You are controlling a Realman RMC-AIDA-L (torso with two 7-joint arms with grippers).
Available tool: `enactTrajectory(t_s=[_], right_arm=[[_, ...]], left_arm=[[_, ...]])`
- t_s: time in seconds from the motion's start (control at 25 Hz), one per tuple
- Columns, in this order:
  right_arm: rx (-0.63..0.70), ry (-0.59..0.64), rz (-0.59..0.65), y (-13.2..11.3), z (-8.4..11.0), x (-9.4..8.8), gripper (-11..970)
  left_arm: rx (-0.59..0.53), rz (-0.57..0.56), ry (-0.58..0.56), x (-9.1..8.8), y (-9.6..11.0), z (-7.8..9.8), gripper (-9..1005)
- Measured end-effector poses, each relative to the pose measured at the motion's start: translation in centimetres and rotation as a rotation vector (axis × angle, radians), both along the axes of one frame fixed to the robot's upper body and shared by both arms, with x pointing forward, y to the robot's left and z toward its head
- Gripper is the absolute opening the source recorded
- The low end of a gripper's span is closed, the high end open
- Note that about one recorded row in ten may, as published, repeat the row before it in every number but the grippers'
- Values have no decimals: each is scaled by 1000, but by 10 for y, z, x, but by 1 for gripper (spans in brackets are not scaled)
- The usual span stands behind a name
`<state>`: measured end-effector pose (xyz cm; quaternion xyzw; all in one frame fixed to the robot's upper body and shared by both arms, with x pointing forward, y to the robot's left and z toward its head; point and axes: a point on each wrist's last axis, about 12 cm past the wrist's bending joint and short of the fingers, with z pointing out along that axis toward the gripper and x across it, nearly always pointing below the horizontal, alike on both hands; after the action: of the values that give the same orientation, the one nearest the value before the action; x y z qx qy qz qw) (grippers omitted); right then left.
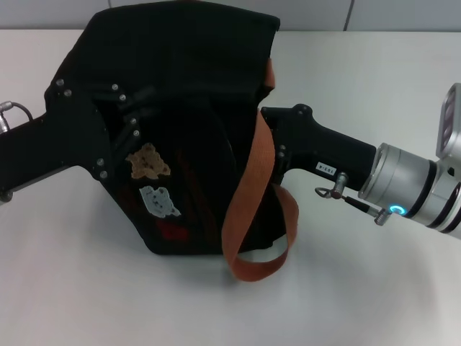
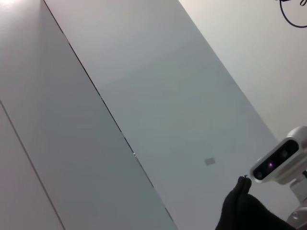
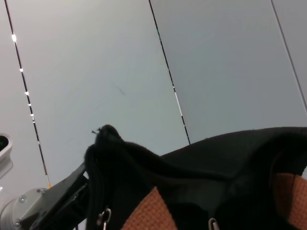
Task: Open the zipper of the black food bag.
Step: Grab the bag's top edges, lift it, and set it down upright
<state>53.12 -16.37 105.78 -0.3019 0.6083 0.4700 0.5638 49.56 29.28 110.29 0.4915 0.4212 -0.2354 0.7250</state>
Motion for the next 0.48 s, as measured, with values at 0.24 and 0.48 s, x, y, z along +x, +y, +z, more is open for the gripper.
enactTrajectory(t_s=[0.24,0.48], right_arm=[[48,19,41,-5,6,-2,9],[54,56,77,-19,11,0,72]], left_arm=[[2,16,1,1,1,0,71],[6,26,5,2,1,-1,71]])
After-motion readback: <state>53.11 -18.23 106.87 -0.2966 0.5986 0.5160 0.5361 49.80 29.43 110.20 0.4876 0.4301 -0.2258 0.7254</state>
